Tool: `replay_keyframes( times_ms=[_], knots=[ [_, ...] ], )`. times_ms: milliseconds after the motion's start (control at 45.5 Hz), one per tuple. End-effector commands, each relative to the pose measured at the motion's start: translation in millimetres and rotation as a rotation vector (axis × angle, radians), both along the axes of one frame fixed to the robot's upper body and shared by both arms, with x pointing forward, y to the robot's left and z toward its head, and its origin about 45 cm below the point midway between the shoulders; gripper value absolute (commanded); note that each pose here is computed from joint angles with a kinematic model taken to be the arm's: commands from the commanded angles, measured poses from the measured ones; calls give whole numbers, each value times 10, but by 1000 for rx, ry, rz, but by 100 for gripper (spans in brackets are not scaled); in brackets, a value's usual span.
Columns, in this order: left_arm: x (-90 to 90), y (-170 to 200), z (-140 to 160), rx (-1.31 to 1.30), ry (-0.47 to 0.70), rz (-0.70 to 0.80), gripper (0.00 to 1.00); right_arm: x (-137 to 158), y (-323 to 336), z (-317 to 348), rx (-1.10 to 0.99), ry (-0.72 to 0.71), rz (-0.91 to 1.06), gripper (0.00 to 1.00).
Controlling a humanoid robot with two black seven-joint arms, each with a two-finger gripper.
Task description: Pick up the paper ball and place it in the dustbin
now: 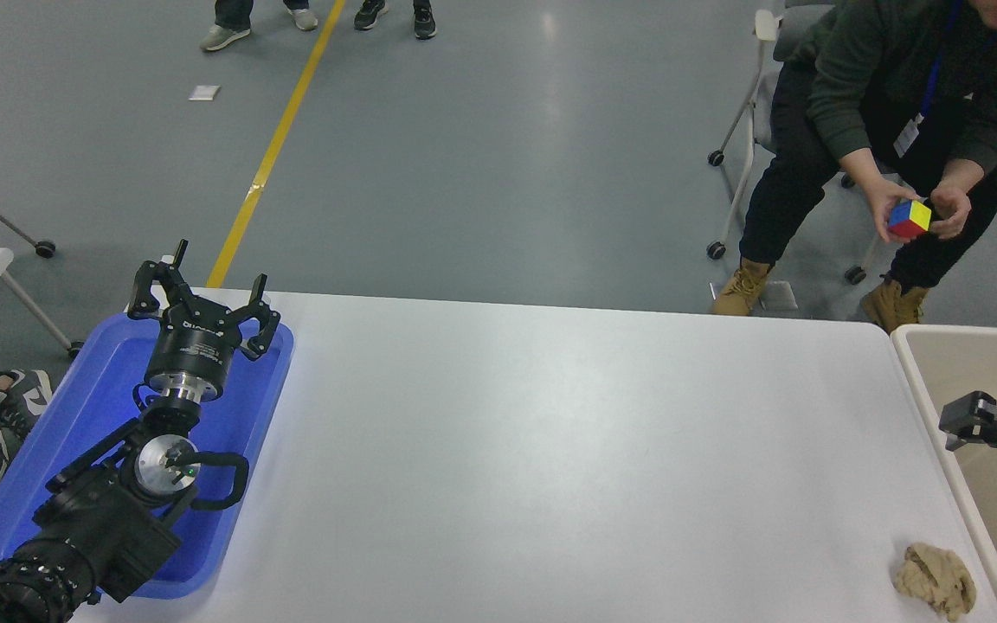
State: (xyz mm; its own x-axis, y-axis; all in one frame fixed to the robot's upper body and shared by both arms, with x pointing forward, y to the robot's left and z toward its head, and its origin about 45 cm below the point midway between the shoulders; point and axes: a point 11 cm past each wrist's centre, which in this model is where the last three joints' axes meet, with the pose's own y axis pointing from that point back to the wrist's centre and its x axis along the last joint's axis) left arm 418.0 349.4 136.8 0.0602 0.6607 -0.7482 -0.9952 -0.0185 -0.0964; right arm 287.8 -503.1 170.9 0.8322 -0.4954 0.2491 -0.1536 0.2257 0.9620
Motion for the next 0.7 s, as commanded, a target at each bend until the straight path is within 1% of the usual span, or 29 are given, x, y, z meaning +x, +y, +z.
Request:
replay_keyframes(
  times_ms=[0, 374, 571, 681],
  knots=[
    [0, 0, 0, 0, 0, 0, 100, -214, 62, -281, 34, 12, -29, 100],
    [5, -1, 7, -1, -2, 0, 100, -479, 149, -624, 84, 35, -73, 100],
    [0, 0, 0, 0, 0, 0, 100, -500, 187, -691, 102, 28, -86, 100],
    [0, 0, 0, 0, 0, 0, 100, -482, 171, -710, 80, -2, -85, 100]
  ],
)
